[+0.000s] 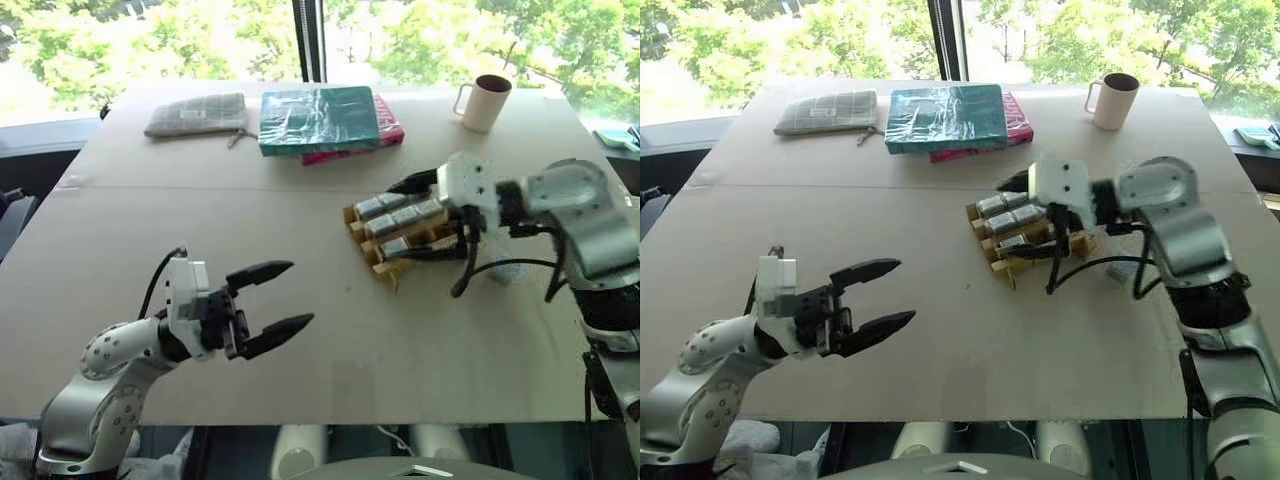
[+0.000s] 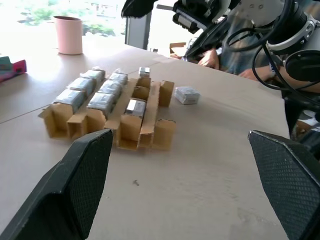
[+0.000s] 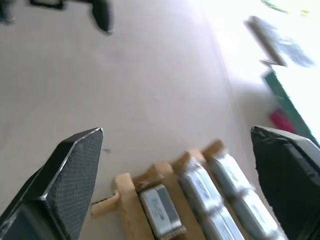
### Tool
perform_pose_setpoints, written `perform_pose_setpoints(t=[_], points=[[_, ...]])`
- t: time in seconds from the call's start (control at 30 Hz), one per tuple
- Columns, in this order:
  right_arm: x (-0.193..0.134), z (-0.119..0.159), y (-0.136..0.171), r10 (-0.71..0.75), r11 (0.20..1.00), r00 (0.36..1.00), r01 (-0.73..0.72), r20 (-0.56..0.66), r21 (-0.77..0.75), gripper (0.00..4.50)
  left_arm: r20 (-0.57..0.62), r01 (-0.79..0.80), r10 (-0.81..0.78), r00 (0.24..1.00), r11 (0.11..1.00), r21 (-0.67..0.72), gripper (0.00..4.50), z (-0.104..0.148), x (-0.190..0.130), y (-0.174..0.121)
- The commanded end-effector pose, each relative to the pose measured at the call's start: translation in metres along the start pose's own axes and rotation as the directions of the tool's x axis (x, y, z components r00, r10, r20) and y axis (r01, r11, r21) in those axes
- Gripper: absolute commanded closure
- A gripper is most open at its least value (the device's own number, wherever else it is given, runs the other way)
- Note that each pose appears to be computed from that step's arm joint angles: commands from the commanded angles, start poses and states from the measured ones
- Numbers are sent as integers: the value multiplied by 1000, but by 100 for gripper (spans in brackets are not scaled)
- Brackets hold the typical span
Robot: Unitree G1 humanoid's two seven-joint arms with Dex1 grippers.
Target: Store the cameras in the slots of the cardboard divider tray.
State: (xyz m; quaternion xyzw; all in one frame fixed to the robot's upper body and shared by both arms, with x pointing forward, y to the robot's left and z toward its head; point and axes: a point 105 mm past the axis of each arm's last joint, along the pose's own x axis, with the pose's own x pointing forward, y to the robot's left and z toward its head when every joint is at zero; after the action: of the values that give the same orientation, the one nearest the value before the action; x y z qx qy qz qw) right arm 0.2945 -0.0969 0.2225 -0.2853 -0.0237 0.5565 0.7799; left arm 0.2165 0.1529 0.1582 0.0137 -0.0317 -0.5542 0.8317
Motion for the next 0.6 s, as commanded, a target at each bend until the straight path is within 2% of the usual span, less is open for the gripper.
perform_pose_setpoints(t=[0.03, 0.1, 0.17, 0.2, 0.3, 0.4, 0.5, 0.6], points=[[-32, -15, -6, -302, 947, 946, 312, -116, 75, 1, 11, 50, -50, 999, 999, 7, 0, 3, 6, 3], [-53, -38, -3, -443, 874, 859, 478, -257, 91, 1, 14, 82, -82, 997, 997, 11, 0, 6, 11, 6], [-69, -59, 0, -513, 802, 770, 587, -378, 107, 1, 19, 99, -99, 995, 995, 10, 0, 8, 15, 10], [-75, -69, -1, -551, 737, 717, 658, -428, 153, 1, 16, 114, -114, 993, 993, 11, 0, 8, 17, 12], [-77, -82, -9, -619, 553, 622, 779, -480, 296, 1, 10, 147, -147, 989, 989, 13, 0, 9, 21, 16], [-74, -82, -19, -658, 423, 574, 817, -487, 392, 1, 10, 168, -168, 986, 986, 22, 0, 12, 25, 20], [-75, -86, -17, -647, 423, 565, 825, -511, 376, 1, 9, 172, -173, 985, 985, 24, 0, 14, 25, 21], [-80, -97, -18, -638, 357, 531, 846, -557, 397, 1, 9, 161, -162, 987, 987, 25, 0, 14, 24, 22]])
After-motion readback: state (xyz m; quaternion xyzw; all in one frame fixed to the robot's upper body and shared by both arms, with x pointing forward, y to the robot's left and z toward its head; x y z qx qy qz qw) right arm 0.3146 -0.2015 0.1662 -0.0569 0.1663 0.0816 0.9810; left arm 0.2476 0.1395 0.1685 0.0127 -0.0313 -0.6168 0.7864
